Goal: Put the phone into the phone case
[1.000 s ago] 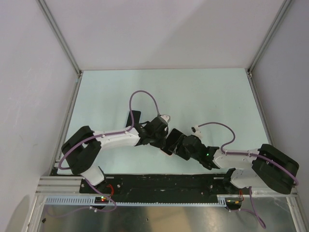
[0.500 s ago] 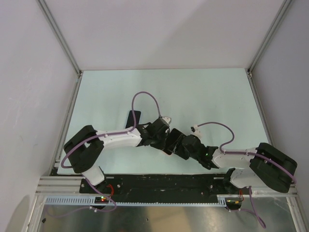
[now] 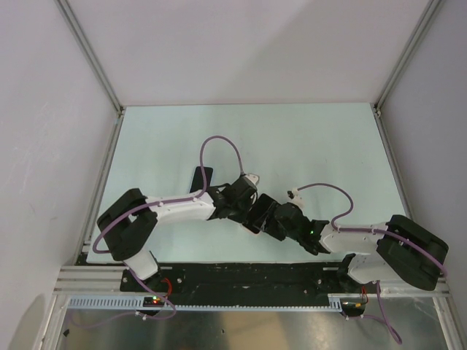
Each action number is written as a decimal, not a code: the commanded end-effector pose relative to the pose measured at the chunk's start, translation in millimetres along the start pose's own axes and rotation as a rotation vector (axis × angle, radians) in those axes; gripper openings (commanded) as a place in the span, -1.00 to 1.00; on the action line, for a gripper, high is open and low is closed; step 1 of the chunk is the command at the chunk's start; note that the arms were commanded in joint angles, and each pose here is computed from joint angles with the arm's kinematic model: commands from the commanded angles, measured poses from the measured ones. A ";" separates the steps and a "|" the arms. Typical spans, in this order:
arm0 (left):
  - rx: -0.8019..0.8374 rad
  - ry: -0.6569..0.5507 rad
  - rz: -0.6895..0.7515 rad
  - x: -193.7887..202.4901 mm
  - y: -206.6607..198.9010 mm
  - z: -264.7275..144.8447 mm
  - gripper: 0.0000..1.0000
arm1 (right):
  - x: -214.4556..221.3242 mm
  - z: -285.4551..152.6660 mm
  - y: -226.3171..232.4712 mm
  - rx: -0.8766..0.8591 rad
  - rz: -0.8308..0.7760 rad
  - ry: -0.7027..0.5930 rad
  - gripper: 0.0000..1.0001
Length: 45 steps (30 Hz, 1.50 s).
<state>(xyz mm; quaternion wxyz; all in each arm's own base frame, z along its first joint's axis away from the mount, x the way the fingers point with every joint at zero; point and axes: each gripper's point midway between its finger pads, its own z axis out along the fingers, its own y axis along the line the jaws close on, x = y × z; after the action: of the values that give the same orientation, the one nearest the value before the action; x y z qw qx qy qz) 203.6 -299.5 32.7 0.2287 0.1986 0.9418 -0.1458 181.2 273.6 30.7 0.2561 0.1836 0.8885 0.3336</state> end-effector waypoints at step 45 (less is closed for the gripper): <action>0.020 0.061 -0.033 60.8 5.8 1.9 -0.78 | 10.0 7.5 -43.6 0.155 -0.060 0.020 0.07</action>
<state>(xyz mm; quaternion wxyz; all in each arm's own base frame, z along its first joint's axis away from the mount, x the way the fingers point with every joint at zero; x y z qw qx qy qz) 202.4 -300.5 30.4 0.2801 0.1674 0.9284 -0.1776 180.9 273.1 26.6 0.2540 0.1812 0.8926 0.3254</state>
